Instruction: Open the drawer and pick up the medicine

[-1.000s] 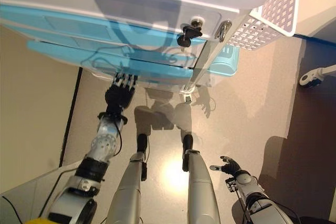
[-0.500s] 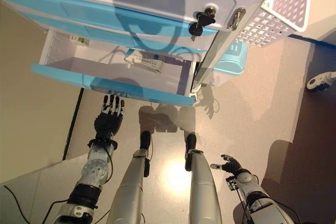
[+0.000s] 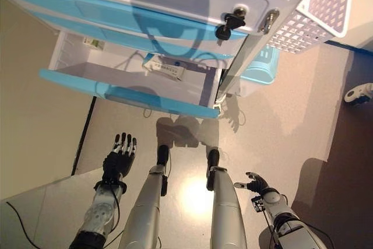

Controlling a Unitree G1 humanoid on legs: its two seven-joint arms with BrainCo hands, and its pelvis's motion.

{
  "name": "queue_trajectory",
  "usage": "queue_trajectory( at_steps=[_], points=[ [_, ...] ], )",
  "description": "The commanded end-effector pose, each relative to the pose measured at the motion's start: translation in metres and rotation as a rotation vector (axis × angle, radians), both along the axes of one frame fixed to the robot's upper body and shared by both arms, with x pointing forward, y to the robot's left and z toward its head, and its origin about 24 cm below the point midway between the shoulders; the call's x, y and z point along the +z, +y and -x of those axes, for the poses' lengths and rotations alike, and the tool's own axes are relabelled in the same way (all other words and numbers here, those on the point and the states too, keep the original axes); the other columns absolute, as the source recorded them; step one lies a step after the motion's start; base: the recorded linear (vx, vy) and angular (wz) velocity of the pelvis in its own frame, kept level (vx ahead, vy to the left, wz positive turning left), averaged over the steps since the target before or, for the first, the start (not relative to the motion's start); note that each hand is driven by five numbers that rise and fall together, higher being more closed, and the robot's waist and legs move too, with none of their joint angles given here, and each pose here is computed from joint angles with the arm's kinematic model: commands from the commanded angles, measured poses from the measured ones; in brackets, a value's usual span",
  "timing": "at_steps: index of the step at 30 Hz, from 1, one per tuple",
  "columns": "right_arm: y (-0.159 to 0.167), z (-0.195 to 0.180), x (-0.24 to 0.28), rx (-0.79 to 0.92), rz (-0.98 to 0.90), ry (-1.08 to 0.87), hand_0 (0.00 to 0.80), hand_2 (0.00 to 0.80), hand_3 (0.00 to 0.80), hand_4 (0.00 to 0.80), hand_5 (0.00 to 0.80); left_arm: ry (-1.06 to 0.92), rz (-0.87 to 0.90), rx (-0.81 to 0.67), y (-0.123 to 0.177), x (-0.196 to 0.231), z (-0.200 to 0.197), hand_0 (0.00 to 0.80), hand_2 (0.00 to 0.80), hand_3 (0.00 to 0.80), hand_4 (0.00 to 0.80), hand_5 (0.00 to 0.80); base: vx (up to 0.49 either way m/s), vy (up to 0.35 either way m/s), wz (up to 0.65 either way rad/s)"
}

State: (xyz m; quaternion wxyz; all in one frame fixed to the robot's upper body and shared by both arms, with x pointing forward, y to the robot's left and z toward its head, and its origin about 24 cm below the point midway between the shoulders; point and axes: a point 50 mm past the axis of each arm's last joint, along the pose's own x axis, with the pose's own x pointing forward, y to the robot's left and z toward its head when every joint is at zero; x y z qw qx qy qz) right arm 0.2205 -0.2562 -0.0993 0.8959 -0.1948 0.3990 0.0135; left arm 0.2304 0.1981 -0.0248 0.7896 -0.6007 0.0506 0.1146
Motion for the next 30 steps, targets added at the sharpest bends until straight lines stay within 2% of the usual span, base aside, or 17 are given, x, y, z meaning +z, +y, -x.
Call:
queue_trajectory(
  at_steps=[1,9,10,15,26,30],
  points=[
    [-0.026,0.021,-0.002,-0.015,0.081,0.052,0.0,0.0,0.0,0.0,0.0,-0.022,0.005,-0.007,0.009,0.004,0.015,0.8,0.8,0.8,0.8,0.8,-0.002,-0.023,0.03],
    [-0.025,0.018,0.0,-0.027,0.08,0.037,0.0,0.0,0.0,0.0,0.0,0.062,-0.024,-0.027,0.008,-0.011,0.016,0.8,0.8,0.8,0.8,0.8,0.006,-0.005,0.01],
    [-0.024,0.019,-0.001,-0.035,0.078,0.033,0.0,0.0,0.0,0.0,0.0,0.086,-0.062,-0.017,0.011,-0.014,0.013,0.0,0.0,0.0,0.0,0.0,0.039,-0.022,0.03],
    [-0.025,0.025,-0.004,-0.076,0.063,0.032,0.0,0.0,0.0,0.0,0.0,0.081,-0.184,0.005,0.02,-0.008,0.004,0.0,0.0,0.0,0.0,0.0,0.05,-0.025,0.09],
    [-0.023,0.026,-0.005,-0.116,0.045,0.023,0.0,0.0,0.0,0.0,0.0,0.177,-0.166,0.033,0.018,-0.026,-0.001,0.0,0.0,0.0,0.0,0.0,0.02,-0.003,0.04],
    [-0.022,0.023,-0.004,-0.128,0.035,0.009,0.0,0.0,0.0,0.0,0.0,0.166,-0.131,0.026,0.009,-0.024,-0.017,0.0,0.0,0.0,0.0,0.0,0.009,0.016,-0.04]
  ],
)
